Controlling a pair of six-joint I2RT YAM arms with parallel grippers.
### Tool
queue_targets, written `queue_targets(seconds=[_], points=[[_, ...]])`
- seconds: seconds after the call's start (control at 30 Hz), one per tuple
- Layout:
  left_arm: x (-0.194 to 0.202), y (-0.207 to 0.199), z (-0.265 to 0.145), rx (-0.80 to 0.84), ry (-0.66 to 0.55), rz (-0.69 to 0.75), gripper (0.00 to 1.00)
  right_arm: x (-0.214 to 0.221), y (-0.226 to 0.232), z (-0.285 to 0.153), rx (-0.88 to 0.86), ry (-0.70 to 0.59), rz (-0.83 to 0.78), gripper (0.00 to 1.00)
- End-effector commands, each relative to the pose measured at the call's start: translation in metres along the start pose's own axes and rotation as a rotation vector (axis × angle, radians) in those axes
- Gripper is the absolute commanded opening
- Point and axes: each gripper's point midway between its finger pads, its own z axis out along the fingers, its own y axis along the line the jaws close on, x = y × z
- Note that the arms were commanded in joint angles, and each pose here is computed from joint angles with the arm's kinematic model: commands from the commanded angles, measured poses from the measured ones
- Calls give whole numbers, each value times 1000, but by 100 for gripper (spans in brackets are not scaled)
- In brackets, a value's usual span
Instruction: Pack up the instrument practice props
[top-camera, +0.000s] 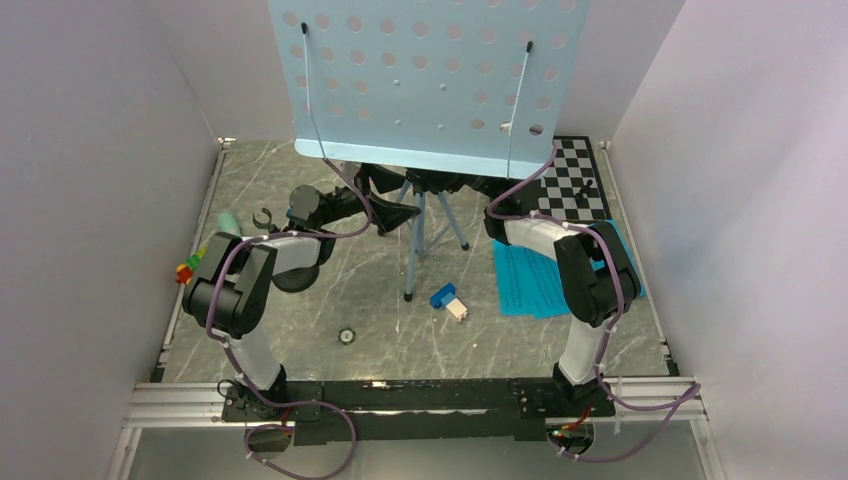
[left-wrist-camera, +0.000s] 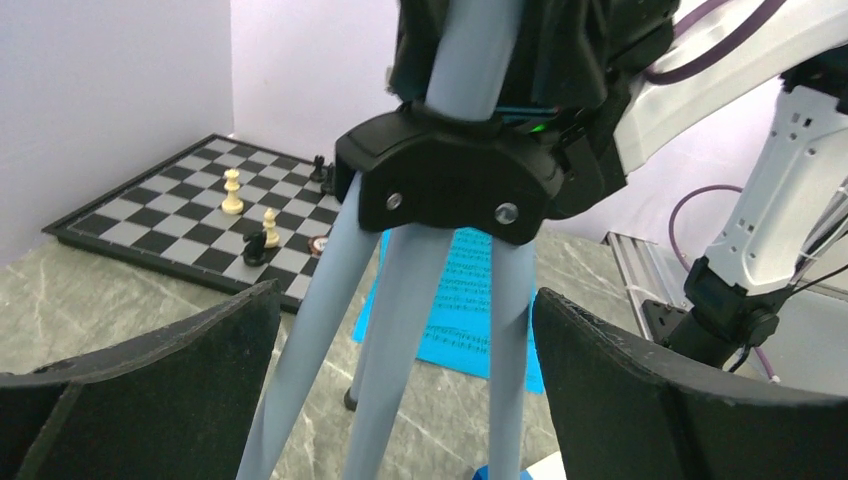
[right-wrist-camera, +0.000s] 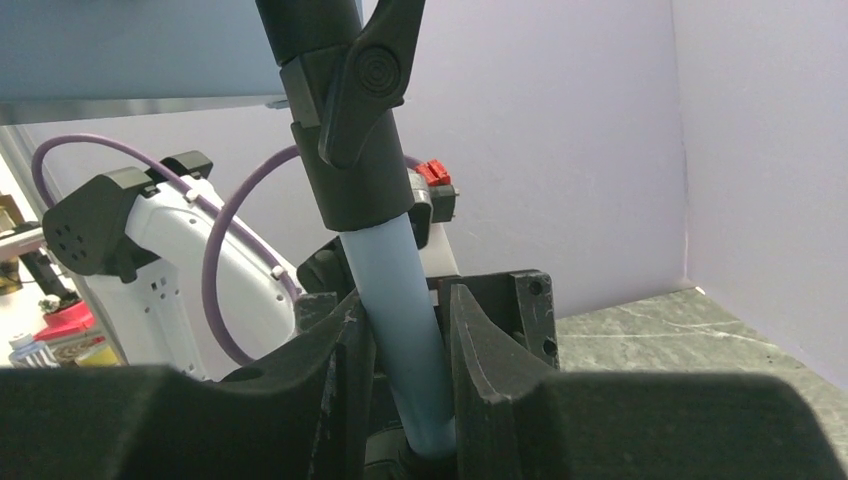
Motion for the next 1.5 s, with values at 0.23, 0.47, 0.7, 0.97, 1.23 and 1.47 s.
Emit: queue_targets(seconds=[0.23, 0.47, 0.7, 0.97, 1.23, 1.47], points=[[7, 28, 8, -53, 70, 79, 92, 96, -15, -39, 90, 311, 379, 0], [22, 33, 16, -37, 102, 56, 59, 95, -9, -39, 70, 329, 369, 0], [25, 29, 17, -51, 100, 76, 27, 89, -12, -34, 80, 318, 337, 0], [34, 27, 10, -74, 117, 46, 62, 87, -12, -33, 80, 326, 308, 0], [35, 26, 3, -112, 108, 55, 99, 88, -10, -33, 76, 327, 312, 0], [33, 29, 14, -92, 105, 54, 99, 91, -9, -32, 74, 333, 322, 0]])
